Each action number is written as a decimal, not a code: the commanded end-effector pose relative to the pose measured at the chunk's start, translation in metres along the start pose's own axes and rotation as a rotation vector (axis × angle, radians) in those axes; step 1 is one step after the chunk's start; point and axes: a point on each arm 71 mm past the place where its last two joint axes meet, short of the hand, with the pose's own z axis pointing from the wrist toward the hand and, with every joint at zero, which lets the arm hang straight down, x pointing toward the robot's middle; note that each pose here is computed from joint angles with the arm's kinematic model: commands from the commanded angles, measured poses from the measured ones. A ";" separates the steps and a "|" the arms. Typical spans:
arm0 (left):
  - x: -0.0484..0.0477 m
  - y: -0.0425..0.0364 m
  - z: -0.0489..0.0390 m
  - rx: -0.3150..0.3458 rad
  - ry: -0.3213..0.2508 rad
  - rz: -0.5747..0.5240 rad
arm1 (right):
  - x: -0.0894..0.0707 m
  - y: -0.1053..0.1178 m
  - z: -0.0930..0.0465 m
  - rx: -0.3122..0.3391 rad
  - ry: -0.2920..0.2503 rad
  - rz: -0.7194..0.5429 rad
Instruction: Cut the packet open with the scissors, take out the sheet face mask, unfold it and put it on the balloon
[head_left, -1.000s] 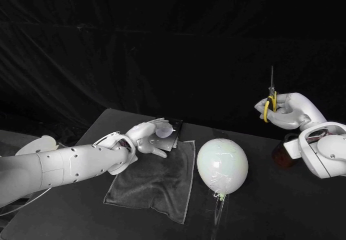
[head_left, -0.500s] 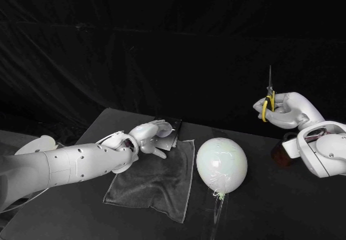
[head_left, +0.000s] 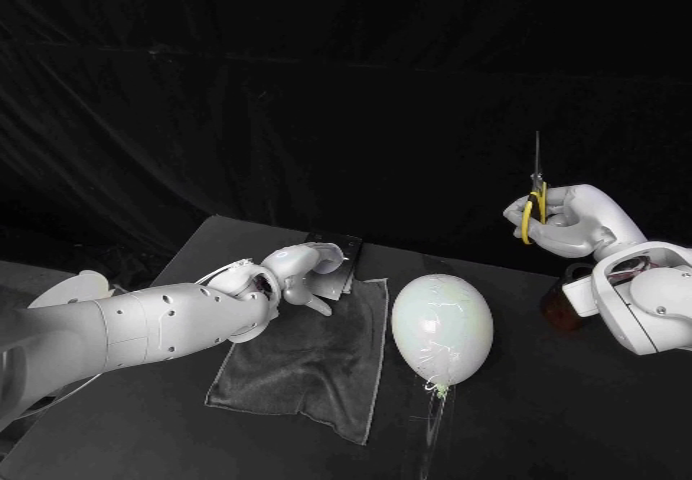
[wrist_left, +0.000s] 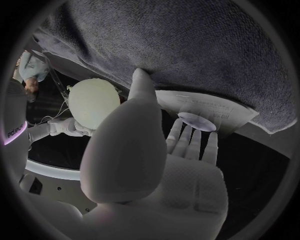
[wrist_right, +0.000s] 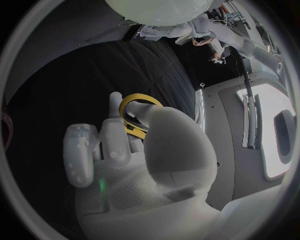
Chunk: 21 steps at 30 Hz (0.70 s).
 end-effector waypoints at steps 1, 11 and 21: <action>0.0029 -0.0014 0.0012 -0.010 0.025 0.004 | 0.001 0.001 0.000 -0.010 0.016 -0.001; 0.0033 0.0003 0.0005 -0.025 0.043 -0.006 | 0.001 0.001 -0.001 -0.008 0.020 -0.001; 0.0029 0.0011 0.0002 -0.032 0.042 -0.016 | 0.001 0.001 -0.002 -0.008 0.023 0.000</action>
